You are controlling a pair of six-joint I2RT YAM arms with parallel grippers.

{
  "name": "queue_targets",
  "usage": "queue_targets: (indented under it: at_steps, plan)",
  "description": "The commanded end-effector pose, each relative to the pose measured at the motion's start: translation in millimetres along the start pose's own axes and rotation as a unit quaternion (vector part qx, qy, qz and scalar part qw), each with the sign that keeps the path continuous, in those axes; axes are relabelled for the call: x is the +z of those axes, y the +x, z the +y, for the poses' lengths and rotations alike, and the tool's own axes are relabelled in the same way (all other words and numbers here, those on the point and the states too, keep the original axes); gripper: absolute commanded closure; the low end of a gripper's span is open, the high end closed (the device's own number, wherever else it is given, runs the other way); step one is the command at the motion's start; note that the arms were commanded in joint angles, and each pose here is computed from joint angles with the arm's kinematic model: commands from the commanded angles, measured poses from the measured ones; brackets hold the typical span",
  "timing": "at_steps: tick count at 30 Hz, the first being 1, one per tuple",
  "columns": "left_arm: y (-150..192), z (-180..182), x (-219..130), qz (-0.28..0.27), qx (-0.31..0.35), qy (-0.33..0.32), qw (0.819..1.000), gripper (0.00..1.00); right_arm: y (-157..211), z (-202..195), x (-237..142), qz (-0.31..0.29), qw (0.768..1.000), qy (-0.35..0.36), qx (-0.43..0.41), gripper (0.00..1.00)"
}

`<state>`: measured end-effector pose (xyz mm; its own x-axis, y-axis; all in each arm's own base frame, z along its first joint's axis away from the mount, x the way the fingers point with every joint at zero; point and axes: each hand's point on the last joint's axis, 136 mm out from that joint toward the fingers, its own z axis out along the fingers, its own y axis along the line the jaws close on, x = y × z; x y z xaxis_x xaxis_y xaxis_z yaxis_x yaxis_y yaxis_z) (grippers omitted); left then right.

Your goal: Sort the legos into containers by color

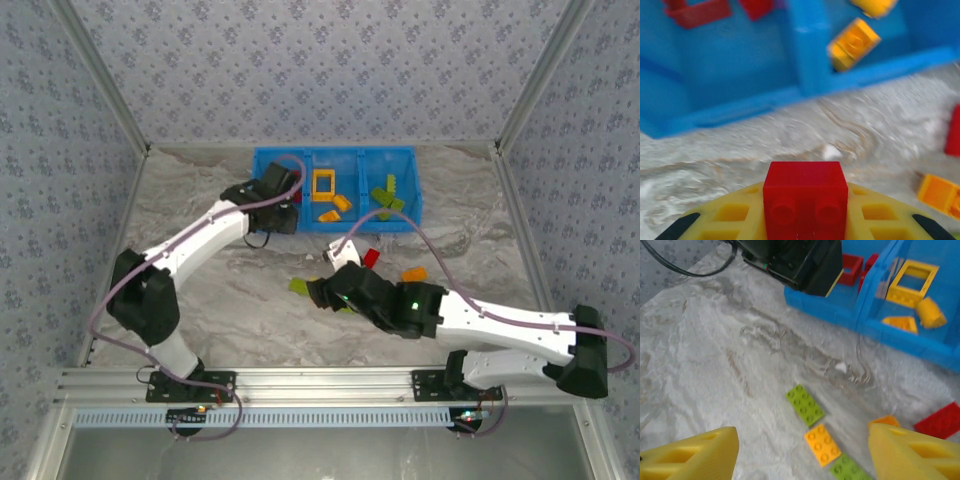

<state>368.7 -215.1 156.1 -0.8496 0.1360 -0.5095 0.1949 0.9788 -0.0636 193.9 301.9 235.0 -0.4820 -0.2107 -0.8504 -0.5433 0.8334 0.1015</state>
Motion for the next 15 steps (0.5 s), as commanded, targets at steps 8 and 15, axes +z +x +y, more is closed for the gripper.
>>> queue_targets:
  at_steps: [8, 15]
  plan:
    - [-44.8, 26.2, 79.8, 0.044, -0.058, -0.018, 0.997, 0.73, -78.5, 10.0, 31.7, -0.07, 0.995, 0.058, -0.03, 0.27]
    - [-46.6, 28.8, 111.6, 0.077, -0.097, 0.011, 0.992, 0.7, -83.4, 26.0, 58.4, -0.079, 0.996, 0.032, -0.019, 0.26]
